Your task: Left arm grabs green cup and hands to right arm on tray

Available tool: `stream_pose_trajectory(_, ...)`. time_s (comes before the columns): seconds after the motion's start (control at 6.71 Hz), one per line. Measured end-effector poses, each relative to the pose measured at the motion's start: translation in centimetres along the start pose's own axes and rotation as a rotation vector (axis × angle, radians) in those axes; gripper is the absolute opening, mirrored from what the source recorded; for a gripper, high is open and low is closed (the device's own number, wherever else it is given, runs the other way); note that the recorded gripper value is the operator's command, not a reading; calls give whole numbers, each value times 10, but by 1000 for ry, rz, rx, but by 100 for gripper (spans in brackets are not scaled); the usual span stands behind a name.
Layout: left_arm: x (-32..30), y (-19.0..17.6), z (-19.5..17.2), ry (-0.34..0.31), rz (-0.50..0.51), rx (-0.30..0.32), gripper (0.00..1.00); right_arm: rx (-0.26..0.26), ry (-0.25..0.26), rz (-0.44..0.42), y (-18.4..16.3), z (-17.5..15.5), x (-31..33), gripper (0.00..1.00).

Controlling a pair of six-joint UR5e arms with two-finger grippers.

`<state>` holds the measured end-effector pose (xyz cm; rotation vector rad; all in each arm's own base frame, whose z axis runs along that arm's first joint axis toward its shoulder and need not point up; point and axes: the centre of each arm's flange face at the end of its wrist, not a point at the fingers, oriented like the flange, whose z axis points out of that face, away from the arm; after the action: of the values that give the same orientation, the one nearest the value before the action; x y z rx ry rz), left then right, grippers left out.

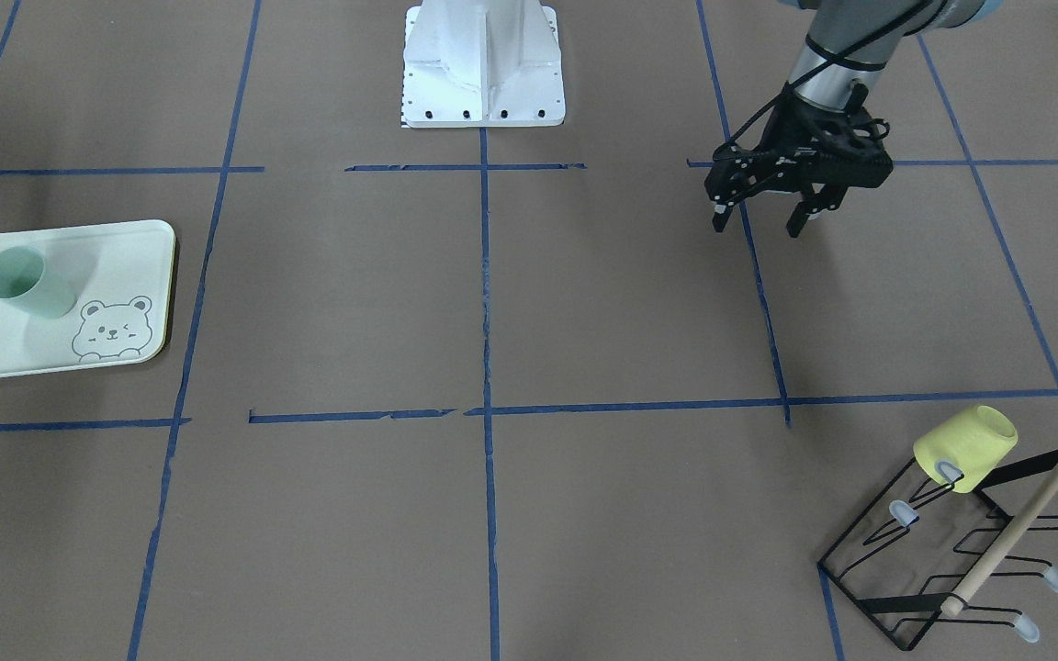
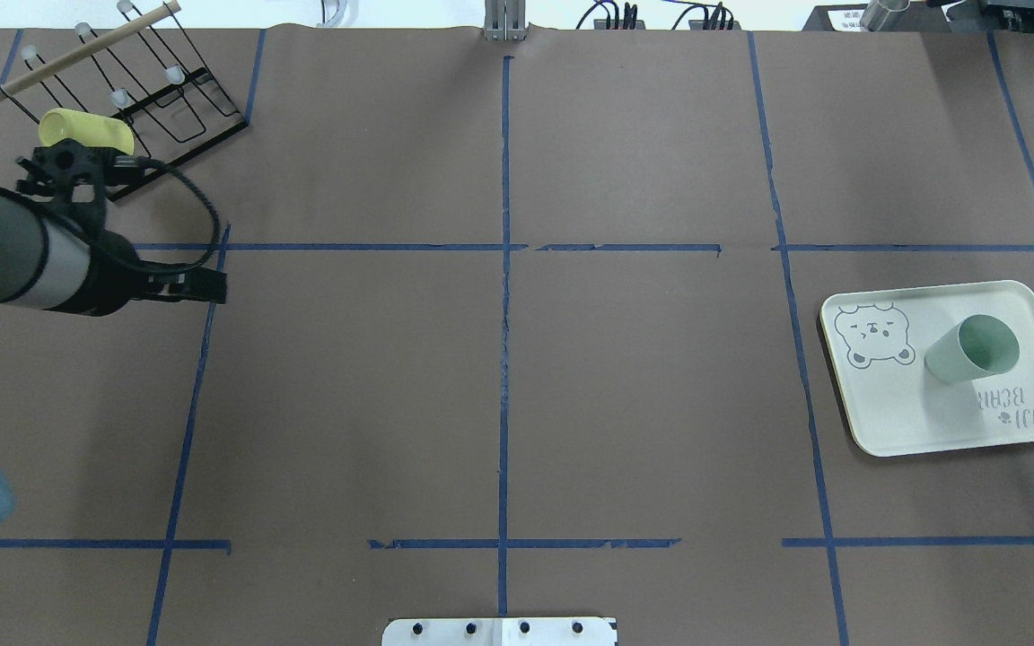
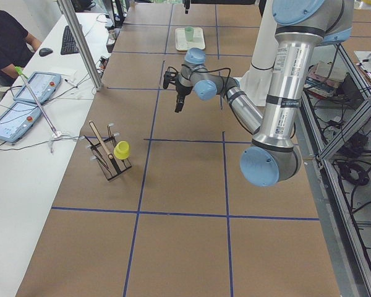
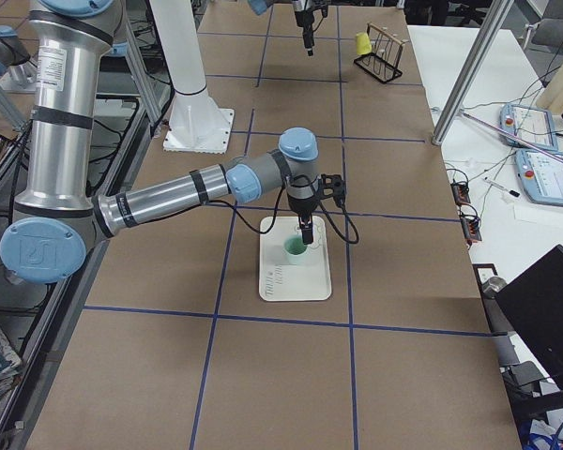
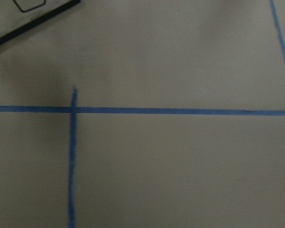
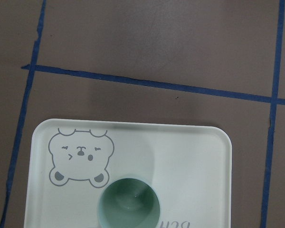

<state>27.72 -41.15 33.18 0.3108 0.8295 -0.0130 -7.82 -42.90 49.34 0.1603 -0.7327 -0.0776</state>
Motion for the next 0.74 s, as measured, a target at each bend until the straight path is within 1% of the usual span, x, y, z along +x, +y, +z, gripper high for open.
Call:
stream_pose_trajectory(0.15, -59, 0, -12, -63, 109, -20, 100, -3, 3, 1, 3, 0, 5, 100)
stream_pose_trajectory(0.3, -124, -4, -28, -100, 191, -56, 100, -1, 6, 8, 5, -1, 9, 100)
stream_pose_trajectory(0.45, -194, -3, -42, -107, 253, -110, 100, 3, 11, 20, 4, -3, 15, 100)
stream_pose_trajectory(0.6, -260, 3, -46, -102, 299, -162, 100, -1, 14, 40, 3, -2, 27, 100)
stream_pose_trajectory(0.74, -319, 8, -46, -100, 318, -193, 100, -6, 12, 52, 7, -3, 41, 100)
